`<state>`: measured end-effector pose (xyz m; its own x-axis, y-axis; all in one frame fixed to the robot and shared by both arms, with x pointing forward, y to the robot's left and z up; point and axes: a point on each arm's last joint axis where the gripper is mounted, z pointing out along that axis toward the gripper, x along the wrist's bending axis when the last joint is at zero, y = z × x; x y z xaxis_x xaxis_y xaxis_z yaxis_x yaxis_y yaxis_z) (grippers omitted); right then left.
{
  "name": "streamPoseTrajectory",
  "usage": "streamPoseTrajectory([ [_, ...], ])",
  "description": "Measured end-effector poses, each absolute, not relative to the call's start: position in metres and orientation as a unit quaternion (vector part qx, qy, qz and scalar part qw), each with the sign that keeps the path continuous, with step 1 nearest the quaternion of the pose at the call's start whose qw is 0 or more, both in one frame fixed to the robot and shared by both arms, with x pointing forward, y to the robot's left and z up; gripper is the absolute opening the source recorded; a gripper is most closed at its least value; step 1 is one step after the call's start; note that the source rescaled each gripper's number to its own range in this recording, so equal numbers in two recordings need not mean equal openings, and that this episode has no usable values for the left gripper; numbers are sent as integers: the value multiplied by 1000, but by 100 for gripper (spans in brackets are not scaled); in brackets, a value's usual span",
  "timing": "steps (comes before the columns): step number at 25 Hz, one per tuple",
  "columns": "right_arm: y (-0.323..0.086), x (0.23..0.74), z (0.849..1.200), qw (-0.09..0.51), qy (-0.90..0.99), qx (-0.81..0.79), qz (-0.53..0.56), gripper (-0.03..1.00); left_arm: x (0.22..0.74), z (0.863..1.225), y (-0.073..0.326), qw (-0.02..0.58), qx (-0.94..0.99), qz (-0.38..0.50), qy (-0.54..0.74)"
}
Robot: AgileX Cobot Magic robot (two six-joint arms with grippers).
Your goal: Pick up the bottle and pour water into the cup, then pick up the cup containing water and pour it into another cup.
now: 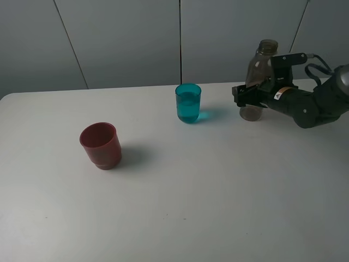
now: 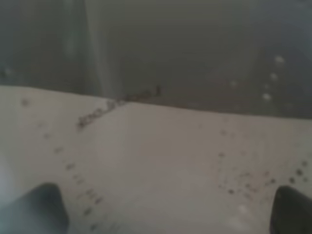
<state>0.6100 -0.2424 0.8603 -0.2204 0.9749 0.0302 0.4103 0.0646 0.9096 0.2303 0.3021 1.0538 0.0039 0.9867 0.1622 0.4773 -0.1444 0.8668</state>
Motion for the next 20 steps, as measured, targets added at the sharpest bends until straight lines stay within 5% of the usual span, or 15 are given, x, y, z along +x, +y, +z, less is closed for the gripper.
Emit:
streamPoseTrajectory([
  [20, -240, 500, 887, 277, 743, 463, 396, 92, 230, 1054, 302, 311, 636, 409, 575],
])
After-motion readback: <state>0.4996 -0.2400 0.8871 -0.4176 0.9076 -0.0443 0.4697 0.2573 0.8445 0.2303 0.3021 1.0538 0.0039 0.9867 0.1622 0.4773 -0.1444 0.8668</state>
